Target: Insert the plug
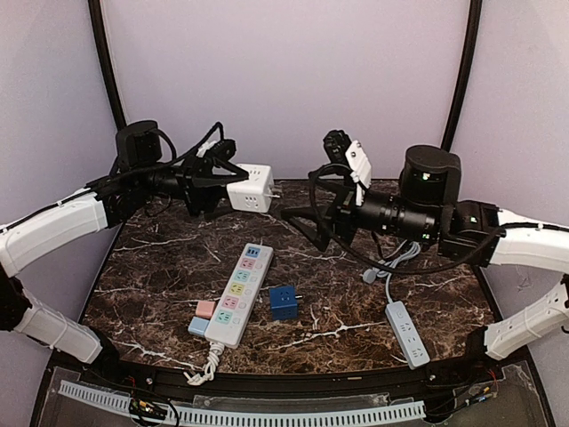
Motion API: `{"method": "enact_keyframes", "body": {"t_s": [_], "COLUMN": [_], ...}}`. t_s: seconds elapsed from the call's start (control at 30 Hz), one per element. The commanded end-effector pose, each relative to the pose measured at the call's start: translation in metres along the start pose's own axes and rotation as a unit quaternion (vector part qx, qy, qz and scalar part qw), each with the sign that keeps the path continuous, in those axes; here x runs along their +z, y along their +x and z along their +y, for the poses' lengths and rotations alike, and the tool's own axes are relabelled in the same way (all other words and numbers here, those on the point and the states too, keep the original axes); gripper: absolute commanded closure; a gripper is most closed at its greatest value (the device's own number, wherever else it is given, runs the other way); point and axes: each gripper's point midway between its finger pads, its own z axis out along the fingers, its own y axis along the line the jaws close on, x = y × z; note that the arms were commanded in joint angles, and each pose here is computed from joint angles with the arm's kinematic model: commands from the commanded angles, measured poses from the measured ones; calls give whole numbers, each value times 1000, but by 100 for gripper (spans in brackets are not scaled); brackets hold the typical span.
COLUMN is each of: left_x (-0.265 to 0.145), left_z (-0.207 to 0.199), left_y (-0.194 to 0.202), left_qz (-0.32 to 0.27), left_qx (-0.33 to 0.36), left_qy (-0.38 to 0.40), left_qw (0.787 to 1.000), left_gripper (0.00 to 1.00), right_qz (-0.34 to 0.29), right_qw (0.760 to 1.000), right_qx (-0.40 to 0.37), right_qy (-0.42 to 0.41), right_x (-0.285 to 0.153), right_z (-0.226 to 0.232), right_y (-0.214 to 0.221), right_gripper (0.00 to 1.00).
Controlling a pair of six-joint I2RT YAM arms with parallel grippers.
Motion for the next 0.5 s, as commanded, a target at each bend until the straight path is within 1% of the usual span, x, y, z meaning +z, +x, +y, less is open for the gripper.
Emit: {"method": "enact_keyframes", "body": {"t_s": [0.0,0.17,0.33,0.47], "left_x": [1,1,1,-2], "left_z": [-6,5,19,21], "left_y": [-2,-4,-3,-1], "left_qz": [-2,-1,4,9], "left_qx": [29,27,22,39], "left_qy": [-3,-22,-56,-83], "left_qw": [1000,999,998,996], "left_gripper": [99,99,99,99], "right_qz": [33,79,126,158], "right_qw": [997,983,969,955], "right_qx": [60,101,132,140], "right_qy": [37,133,165,209], "right_x": [-24,-41,-47,-52], "right_z": [-13,-42,-49,-59], "right_y": [21,46,70,88], "right_gripper": [1,1,1,1]}}
